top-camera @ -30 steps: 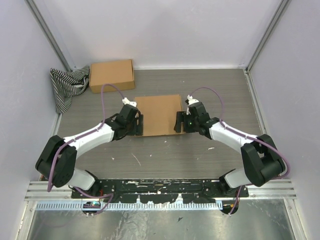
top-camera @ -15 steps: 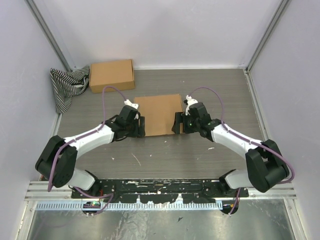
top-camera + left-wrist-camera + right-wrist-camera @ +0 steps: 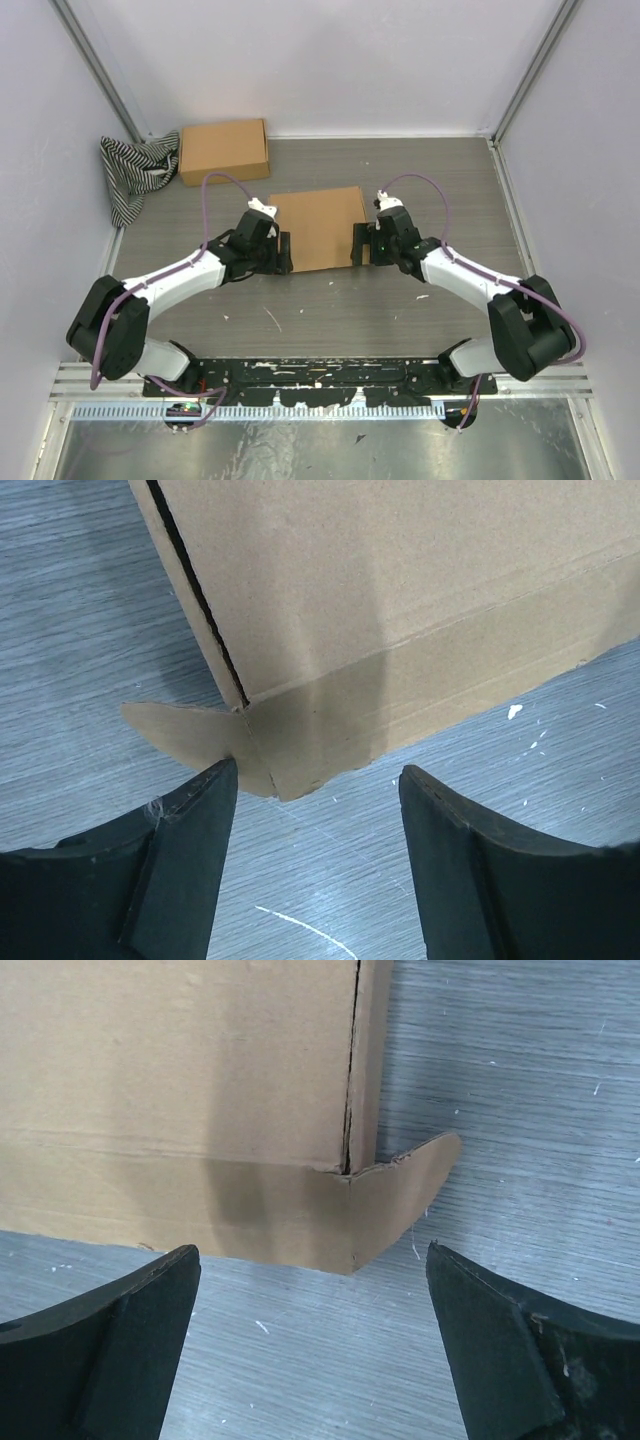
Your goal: Fold the paper box
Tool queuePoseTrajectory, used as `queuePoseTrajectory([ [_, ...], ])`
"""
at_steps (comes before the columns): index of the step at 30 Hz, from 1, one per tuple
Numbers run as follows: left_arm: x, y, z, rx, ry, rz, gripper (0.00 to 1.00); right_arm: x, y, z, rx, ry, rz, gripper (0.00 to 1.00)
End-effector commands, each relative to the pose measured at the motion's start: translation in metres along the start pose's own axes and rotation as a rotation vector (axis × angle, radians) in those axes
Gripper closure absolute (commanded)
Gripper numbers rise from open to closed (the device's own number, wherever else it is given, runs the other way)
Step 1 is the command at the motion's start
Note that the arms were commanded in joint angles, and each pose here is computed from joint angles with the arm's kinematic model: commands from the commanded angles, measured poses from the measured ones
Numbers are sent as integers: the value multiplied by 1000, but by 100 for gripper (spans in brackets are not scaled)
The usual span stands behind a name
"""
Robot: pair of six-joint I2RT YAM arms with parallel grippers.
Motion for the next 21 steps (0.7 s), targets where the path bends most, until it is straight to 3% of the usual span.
queuePoseTrajectory([
  [1,-3,-4,-6,0,-34,9,26,-12,0,-17,22,-75,13,0],
  [15,-11,-11,-3,13,-7,69,27,-15,18,-11,44,-104,-183,0],
  [21,-6,-17,-5,24,24,83,31,-8,23,-15,9,-76,-213,8],
])
Point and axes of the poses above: each gripper's point midway between its finger pads, its own x axis back along the fingers, its own y axis along the line the jaws close on, z = x × y, the point moved 8 cm from there along x, back along the fingers, and after that the axes turned 13 degrees about x, right-handed, at the moved point
